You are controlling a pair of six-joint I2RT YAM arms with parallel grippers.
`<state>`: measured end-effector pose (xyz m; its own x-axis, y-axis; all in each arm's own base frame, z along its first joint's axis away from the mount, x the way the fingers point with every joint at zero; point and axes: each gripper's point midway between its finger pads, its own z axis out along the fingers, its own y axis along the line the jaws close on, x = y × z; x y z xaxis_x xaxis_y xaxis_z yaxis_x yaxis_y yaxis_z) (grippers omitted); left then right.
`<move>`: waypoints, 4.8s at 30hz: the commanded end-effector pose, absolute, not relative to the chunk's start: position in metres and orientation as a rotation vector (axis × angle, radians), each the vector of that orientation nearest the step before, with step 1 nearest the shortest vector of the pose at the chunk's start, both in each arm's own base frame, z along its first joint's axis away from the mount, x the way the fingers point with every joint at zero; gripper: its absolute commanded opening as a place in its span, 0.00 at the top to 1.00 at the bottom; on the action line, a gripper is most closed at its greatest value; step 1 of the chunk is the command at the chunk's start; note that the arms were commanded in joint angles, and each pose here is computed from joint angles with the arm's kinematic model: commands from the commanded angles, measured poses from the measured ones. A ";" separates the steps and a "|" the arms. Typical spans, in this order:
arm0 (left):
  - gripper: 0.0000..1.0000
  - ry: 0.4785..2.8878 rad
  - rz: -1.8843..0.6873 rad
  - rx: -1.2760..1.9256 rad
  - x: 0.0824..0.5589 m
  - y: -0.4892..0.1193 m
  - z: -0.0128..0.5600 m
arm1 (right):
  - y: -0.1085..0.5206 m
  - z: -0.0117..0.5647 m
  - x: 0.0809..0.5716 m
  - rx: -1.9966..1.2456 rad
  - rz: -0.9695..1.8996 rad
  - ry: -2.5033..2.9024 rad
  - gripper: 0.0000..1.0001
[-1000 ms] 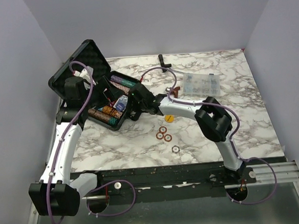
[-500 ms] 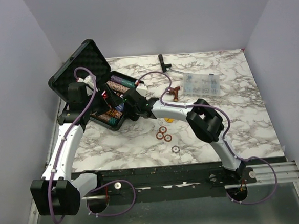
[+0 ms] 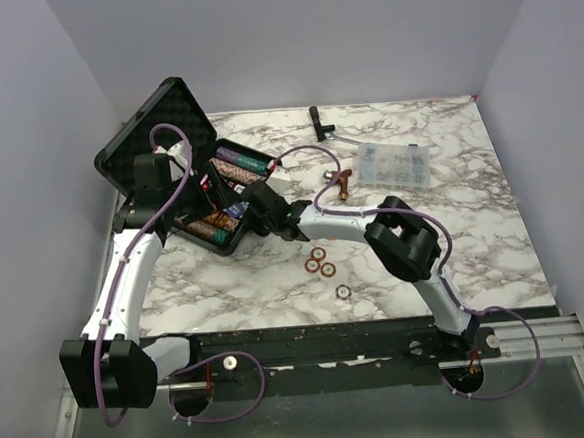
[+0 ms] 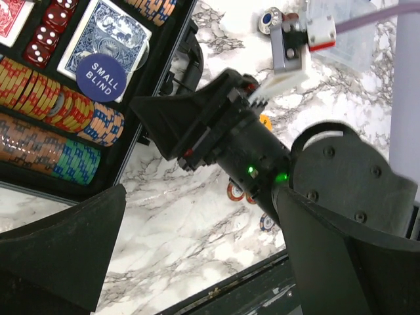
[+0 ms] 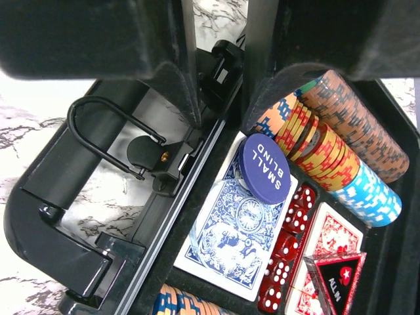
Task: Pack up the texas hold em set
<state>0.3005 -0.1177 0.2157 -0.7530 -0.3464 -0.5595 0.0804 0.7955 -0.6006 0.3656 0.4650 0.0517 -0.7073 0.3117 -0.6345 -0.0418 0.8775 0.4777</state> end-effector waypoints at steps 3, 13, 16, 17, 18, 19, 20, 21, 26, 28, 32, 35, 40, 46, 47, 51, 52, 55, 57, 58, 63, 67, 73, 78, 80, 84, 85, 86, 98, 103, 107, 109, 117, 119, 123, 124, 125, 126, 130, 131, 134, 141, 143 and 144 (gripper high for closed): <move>0.03 2.270 -0.792 -0.155 0.317 -0.119 0.224 | 0.382 -0.017 0.302 0.057 0.175 2.476 0.76; 0.03 2.308 -0.859 -0.175 0.327 -0.128 0.213 | 0.363 -0.007 0.297 0.021 0.166 2.443 0.76; 0.05 2.311 -0.928 -0.198 0.336 -0.136 0.207 | 0.379 0.004 0.296 -0.077 0.283 2.446 0.66; 0.06 2.314 -0.947 -0.211 0.341 -0.139 0.203 | 0.387 0.011 0.296 -0.102 0.339 2.448 0.61; 0.07 2.313 -0.974 -0.237 0.346 -0.142 0.199 | 0.394 0.019 0.296 -0.128 0.384 2.445 0.55; 0.10 2.316 -1.006 -0.270 0.350 -0.145 0.196 | 0.401 0.031 0.297 -0.144 0.437 2.424 0.49; 0.12 2.301 -1.028 -0.289 0.355 -0.147 0.193 | 0.407 0.042 0.297 -0.162 0.486 2.403 0.45; 0.14 2.287 -1.040 -0.319 0.361 -0.149 0.189 | 0.412 0.056 0.298 -0.170 0.535 2.371 0.39; 0.26 2.284 -0.992 -0.456 0.381 -0.146 0.158 | 0.395 0.104 0.305 -0.123 0.576 2.281 0.28; 0.29 2.299 -0.962 -0.503 0.385 -0.148 0.145 | 0.376 0.117 0.306 -0.090 0.558 2.255 0.26; 0.39 2.332 -0.860 -0.573 0.390 -0.159 0.125 | 0.333 0.130 0.306 -0.001 0.544 2.232 0.24; 0.43 2.365 -0.733 -0.649 0.394 -0.170 0.111 | 0.301 0.133 0.304 0.064 0.535 2.224 0.24; 0.38 2.405 -0.514 -0.826 0.394 -0.176 0.092 | 0.258 0.138 0.297 0.129 0.478 2.204 0.23; 0.34 2.444 -0.375 -0.868 0.394 -0.177 0.084 | 0.236 0.141 0.285 0.177 0.465 2.181 0.22; 0.34 2.454 -0.368 -0.872 0.394 -0.177 0.081 | 0.234 0.141 0.284 0.181 0.466 2.179 0.22; 0.31 2.493 -0.327 -0.893 0.395 -0.178 0.074 | 0.231 0.137 0.282 0.192 0.464 2.184 0.22; 0.31 2.510 -0.310 -0.902 0.393 -0.178 0.071 | 0.231 0.137 0.282 0.190 0.466 2.186 0.22; 0.30 2.535 -0.308 -0.907 0.393 -0.181 0.069 | 0.232 0.137 0.281 0.191 0.477 2.186 0.22; 0.29 2.544 -0.328 -0.910 0.392 -0.184 0.067 | 0.232 0.136 0.281 0.193 0.477 2.188 0.22; 0.29 2.550 -0.334 -0.909 0.392 -0.186 0.066 | 0.233 0.136 0.281 0.192 0.479 2.190 0.22; 0.27 2.586 -0.303 -0.902 0.393 -0.188 0.059 | 0.233 0.133 0.280 0.193 0.484 2.193 0.22; 0.27 2.609 -0.312 -0.896 0.396 -0.193 0.055 | 0.233 0.129 0.278 0.192 0.487 2.201 0.22; 0.27 2.604 -0.317 -0.825 0.411 -0.197 0.059 | 0.232 0.126 0.276 0.199 0.489 2.208 0.22; 0.25 2.586 -0.348 -0.706 0.415 -0.201 0.086 | 0.230 0.127 0.275 0.198 0.487 2.207 0.22; 0.23 2.558 -0.366 -0.645 0.411 -0.199 0.099 | 0.230 0.125 0.274 0.198 0.490 2.208 0.22; 0.15 2.515 -0.408 -0.496 0.399 -0.194 0.125 | 0.229 0.119 0.272 0.185 0.481 2.224 0.22; 0.14 2.502 -0.416 -0.462 0.395 -0.192 0.132 | 0.229 0.118 0.272 0.182 0.478 2.224 0.21; 0.11 2.492 -0.429 -0.418 0.391 -0.192 0.138 | 0.227 0.115 0.271 0.180 0.471 2.227 0.21; 0.03 2.436 -0.947 -0.025 0.324 -0.252 0.165 | 0.202 0.105 0.274 0.149 0.434 2.235 0.09; 0.06 2.492 -0.834 0.108 0.315 -0.284 0.143 | 0.171 0.096 0.271 0.260 0.404 2.256 0.09; 0.08 2.576 -0.632 0.316 0.314 -0.312 0.117 | 0.134 0.084 0.260 0.481 0.299 2.287 0.10; 0.09 2.606 -0.561 0.411 0.313 -0.326 0.103 | 0.123 0.085 0.251 0.561 0.301 2.268 0.11; 0.09 2.645 -0.394 0.578 0.319 -0.358 0.078 | 0.112 0.120 0.236 0.616 0.493 2.056 0.12; 0.10 2.654 -0.318 0.610 0.320 -0.360 0.071 | 0.106 0.125 0.236 0.607 0.467 2.040 0.12; 0.12 2.675 -0.240 0.653 0.320 -0.363 0.061 | 0.102 0.127 0.235 0.598 0.428 2.054 0.11; 0.12 2.675 -0.231 0.653 0.322 -0.364 0.061 | 0.102 0.126 0.234 0.597 0.427 2.058 0.11; 0.12 2.677 -0.223 0.658 0.322 -0.364 0.058 | 0.103 0.124 0.234 0.598 0.427 2.064 0.11; 0.12 2.677 -0.217 0.663 0.322 -0.365 0.057 | 0.103 0.124 0.233 0.599 0.432 2.066 0.11; 0.13 2.699 -0.184 0.678 0.320 -0.365 0.047 | 0.102 0.124 0.231 0.604 0.444 2.058 0.11; 0.13 2.701 -0.180 0.683 0.318 -0.366 0.043 | 0.101 0.126 0.230 0.605 0.445 2.050 0.11; 0.16 2.709 -0.162 0.691 0.317 -0.367 0.036 | 0.099 0.130 0.230 0.609 0.444 2.034 0.11; 0.23 2.719 -0.097 0.705 0.321 -0.365 0.024 | 0.098 0.129 0.229 0.608 0.442 2.040 0.11; 0.26 2.723 -0.091 0.710 0.321 -0.364 0.021 | 0.098 0.128 0.228 0.608 0.440 2.042 0.11; 0.28 2.725 -0.090 0.715 0.320 -0.365 0.020 | 0.098 0.128 0.229 0.609 0.441 2.041 0.11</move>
<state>0.3181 -0.3671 0.0257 -0.8316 0.4441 -0.3336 0.4776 0.8783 -0.0214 0.2285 0.1066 0.1265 -0.4655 0.5780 -0.6702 0.2180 0.8088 0.5461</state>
